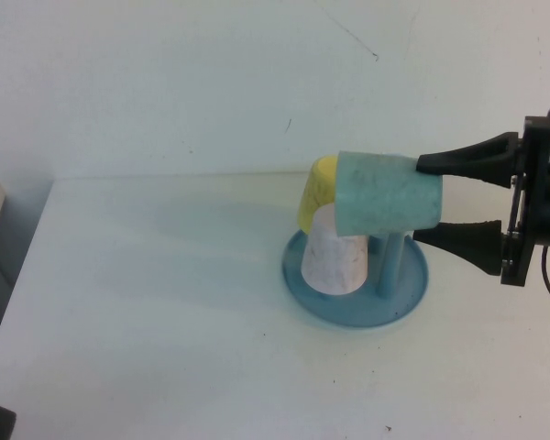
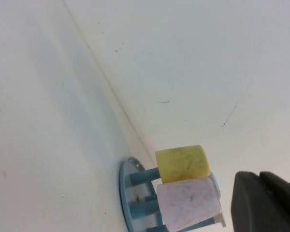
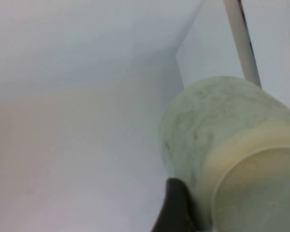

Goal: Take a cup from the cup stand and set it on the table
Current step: Hand over the cup

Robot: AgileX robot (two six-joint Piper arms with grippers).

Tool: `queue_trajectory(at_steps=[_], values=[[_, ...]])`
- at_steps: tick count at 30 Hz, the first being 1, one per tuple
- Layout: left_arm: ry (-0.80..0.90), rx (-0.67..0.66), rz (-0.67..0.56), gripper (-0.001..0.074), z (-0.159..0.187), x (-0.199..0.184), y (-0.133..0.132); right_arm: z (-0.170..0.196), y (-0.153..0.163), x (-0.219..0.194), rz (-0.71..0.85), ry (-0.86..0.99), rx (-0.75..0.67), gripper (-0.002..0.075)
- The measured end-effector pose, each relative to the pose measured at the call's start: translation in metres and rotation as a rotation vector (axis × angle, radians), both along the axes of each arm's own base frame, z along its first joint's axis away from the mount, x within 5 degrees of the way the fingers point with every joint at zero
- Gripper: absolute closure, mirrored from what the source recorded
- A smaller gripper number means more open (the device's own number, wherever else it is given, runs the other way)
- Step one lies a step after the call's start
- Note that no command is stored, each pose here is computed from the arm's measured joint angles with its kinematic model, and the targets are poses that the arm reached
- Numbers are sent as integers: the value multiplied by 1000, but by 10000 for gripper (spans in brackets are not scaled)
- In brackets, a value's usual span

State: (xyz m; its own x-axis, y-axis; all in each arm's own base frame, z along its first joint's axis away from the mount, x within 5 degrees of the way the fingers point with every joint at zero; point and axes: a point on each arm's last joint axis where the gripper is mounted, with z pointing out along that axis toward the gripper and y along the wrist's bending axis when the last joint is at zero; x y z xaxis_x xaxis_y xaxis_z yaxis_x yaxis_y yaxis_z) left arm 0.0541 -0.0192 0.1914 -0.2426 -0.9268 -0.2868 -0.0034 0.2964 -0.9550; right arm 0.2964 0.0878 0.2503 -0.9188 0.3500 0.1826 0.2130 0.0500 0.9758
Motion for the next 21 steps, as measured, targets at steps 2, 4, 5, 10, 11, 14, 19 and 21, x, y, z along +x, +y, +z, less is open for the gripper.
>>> queue_trajectory(at_steps=[2, 4, 5, 10, 11, 14, 19, 21], values=[[6, 27, -25, 738, -1, -1, -2, 0, 0, 0, 1, -7, -2, 177], [24, 62, -85, 738, -4, -2, -6, 0, 0, 0, 2, -16, -6, 177], [33, 77, -129, 738, -5, -4, -10, 0, 0, 0, 4, -32, -12, 177], [34, 249, -387, 738, 9, -2, -28, 0, 0, 0, 13, -104, -37, 177], [10, 292, -435, 738, 17, 2, -32, 0, 0, 0, 14, -108, -39, 177], [-60, 407, -532, 738, 44, 19, -40, 0, 0, 0, 15, -114, -41, 177], [-133, 544, -690, 738, 77, 69, -58, 0, 0, 0, 15, -116, -42, 177], [-170, 567, -777, 738, 83, 93, -67, 0, 0, 0, 15, -118, -42, 177]])
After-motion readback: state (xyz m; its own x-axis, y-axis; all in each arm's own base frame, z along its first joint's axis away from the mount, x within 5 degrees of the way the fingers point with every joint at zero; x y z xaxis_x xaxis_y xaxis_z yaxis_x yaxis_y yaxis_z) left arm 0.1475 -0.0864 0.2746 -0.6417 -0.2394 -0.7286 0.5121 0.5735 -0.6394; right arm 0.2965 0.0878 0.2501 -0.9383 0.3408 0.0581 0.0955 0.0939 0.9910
